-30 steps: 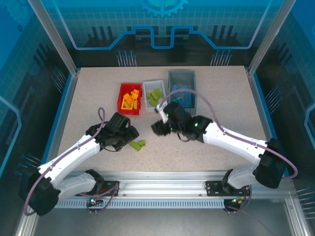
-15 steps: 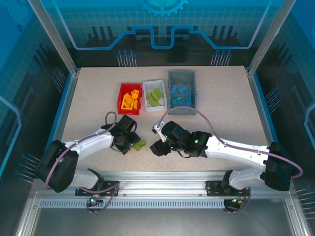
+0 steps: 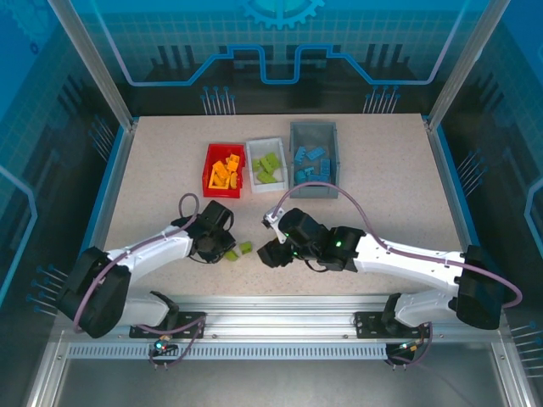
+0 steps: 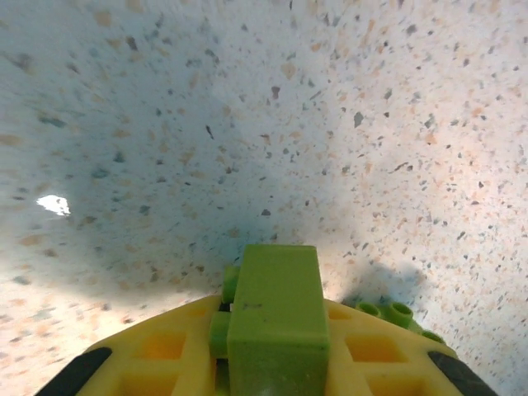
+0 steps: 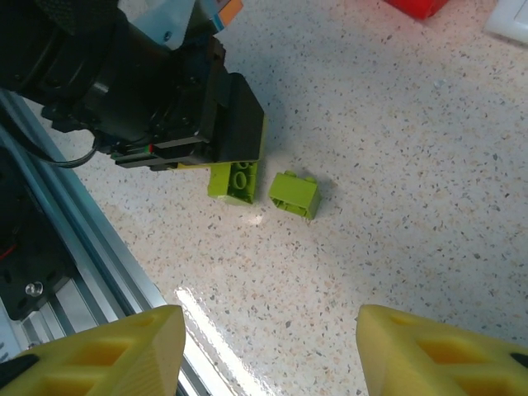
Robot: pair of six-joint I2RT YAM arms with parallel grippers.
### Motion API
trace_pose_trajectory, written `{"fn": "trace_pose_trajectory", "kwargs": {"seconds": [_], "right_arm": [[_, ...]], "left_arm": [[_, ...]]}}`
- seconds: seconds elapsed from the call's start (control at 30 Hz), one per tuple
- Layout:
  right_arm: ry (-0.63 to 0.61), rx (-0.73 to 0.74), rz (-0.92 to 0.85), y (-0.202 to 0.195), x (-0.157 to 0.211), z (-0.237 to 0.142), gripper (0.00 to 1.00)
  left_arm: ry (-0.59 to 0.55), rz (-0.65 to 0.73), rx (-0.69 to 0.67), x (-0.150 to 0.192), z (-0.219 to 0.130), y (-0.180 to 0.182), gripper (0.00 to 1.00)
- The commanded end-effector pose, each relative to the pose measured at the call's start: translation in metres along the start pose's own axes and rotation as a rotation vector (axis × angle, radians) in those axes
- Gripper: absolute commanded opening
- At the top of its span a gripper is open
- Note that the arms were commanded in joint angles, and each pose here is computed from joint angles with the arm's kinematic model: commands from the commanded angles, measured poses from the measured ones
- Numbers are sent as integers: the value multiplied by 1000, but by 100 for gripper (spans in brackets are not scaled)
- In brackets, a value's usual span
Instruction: Sort the legos into containers by color
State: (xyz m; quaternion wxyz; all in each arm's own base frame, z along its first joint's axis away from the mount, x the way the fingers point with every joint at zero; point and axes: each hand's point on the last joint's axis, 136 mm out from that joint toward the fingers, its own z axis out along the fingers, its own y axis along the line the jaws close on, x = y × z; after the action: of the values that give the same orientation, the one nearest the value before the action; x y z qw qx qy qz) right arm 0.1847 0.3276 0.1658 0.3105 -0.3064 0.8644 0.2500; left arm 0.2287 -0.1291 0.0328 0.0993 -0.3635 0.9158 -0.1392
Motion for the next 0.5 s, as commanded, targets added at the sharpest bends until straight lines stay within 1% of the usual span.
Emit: {"fn": "trace_pose_trajectory", "kwargs": {"seconds": [0.0,0.07,0.1,0.17,0.33,0.47], "right_arm": [[-119,12,39,1,-21,-22,57],[-190,38,76,-6,-33,-34,56],[-228,59,104,-15,-34,-39,56],[-313,77,148,-25,-44,-48,57],[-465,107,247,-53,-69,-61,58],[-546,98,310,-68,-87,-67,59]], "left_arm": [[-85,92,49,-19,-33,-24,22],[-105,155,94,-26,-48,-47,22],[-119,207,131,-31,-58,-67,21],[-139,277,165,-40,-69,-96,21],[-183,418,235,-62,-77,-171,21],[-224,503,278,-82,-67,-229,22]]}}
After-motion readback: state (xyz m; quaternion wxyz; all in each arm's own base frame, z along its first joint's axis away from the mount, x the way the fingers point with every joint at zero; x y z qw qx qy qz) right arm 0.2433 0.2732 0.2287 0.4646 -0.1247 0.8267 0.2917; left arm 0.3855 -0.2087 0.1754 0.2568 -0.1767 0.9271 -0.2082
